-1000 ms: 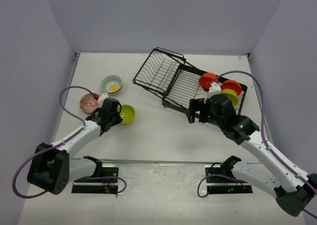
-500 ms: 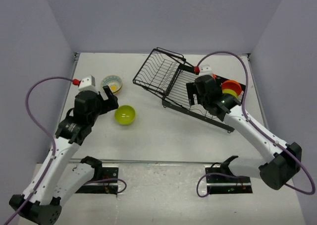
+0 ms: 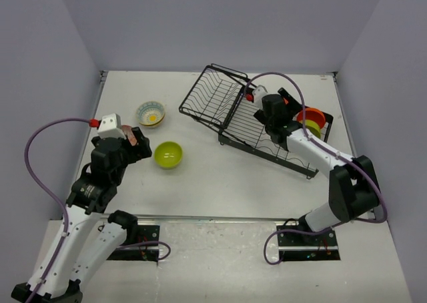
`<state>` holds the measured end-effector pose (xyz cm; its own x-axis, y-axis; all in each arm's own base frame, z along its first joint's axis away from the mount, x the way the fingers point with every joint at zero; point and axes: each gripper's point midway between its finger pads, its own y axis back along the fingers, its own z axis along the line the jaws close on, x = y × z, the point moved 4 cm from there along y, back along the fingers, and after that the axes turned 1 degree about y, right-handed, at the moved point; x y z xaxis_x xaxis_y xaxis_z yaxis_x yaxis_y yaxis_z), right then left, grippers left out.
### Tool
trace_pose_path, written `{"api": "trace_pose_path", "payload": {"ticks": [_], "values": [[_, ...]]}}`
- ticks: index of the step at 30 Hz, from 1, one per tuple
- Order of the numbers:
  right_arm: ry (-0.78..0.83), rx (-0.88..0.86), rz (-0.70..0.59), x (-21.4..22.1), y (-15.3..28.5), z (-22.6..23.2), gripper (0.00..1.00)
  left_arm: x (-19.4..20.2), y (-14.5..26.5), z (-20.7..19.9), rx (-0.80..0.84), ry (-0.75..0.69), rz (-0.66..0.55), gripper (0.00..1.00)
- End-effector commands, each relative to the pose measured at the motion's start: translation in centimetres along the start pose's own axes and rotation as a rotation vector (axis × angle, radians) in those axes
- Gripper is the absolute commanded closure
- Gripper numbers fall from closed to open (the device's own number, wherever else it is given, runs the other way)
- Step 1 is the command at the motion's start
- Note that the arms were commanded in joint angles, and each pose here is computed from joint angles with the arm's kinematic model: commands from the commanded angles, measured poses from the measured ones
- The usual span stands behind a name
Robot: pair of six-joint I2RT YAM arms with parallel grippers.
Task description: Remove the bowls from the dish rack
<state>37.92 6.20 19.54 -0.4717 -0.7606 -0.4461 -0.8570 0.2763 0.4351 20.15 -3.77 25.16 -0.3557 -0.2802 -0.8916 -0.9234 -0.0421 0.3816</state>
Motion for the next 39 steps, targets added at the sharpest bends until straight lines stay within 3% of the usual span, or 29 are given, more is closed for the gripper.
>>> {"api": "trace_pose_path", "payload": {"ticks": [1,5,12,19,28,34,39], "values": [[0.078,0.044,-0.071,-0.9,-0.5,-0.9,0.01,-1.1,0.3,0.0,0.005,-0.006,-0.051,0.0],[0.111,0.07,0.008,1.3,-0.8,-0.2,0.01,-0.7,0.0,-0.4,0.027,-0.015,-0.028,0.0],[0.036,0.099,0.183,6.8,0.1,-0.4,0.01,-0.8,0.1,-0.7,0.052,-0.017,-0.033,0.0],[0.023,0.152,0.225,9.7,-0.7,-0.9,0.01,-0.3,-0.6,-0.6,0.03,-0.028,0.0,0.0],[0.034,0.243,0.195,10.2,-1.8,-2.7,0.01,-0.1,-0.9,-0.9,0.041,-0.037,0.016,0.0],[0.065,0.295,0.181,10.0,-2.7,-3.1,0.13,-0.1,-0.9,-0.8,0.038,-0.039,0.016,0.0],[0.083,0.272,0.176,10.4,-3.5,-2.2,0.3,-0.2,-0.8,-0.8,0.043,-0.037,0.009,0.0]]}}
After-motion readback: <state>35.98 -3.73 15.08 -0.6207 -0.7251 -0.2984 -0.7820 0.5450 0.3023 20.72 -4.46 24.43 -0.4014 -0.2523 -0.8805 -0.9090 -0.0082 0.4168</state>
